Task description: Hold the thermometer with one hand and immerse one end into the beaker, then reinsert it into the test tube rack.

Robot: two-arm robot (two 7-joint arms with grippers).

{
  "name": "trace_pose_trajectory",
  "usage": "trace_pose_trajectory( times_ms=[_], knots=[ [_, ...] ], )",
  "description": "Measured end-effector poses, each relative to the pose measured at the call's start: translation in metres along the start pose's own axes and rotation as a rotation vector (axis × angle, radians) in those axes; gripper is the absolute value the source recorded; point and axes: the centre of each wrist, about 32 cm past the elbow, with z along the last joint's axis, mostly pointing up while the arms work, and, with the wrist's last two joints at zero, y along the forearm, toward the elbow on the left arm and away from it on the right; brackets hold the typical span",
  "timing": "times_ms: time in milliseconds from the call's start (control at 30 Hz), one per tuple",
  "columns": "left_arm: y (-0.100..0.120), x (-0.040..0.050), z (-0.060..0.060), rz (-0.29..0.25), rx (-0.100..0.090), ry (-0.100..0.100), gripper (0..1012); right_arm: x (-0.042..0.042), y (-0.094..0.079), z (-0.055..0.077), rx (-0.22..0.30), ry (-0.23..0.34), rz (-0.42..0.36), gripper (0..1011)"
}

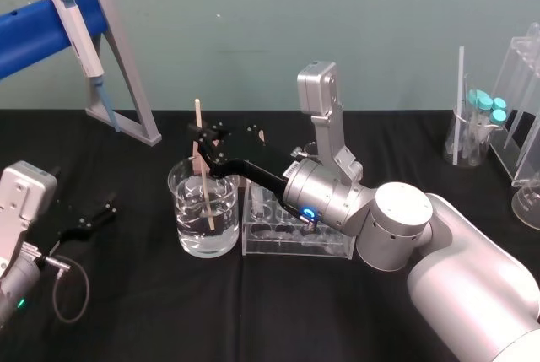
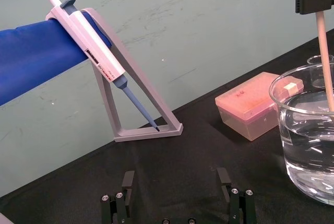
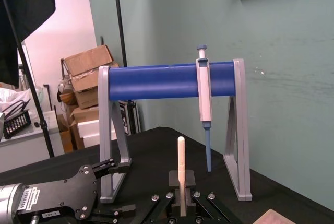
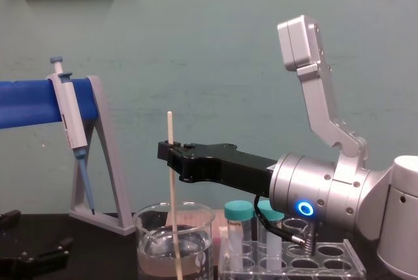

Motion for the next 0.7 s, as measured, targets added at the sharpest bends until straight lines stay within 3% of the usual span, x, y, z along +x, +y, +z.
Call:
trace_pose_trajectory(
  times_ms=[700],
  knots=[
    [0.0, 0.0, 0.0, 0.0, 0.0, 0.0, 1004, -0.0002, 0.0002, 0.0004, 0.001, -0.001, 0.0, 55]
  ],
)
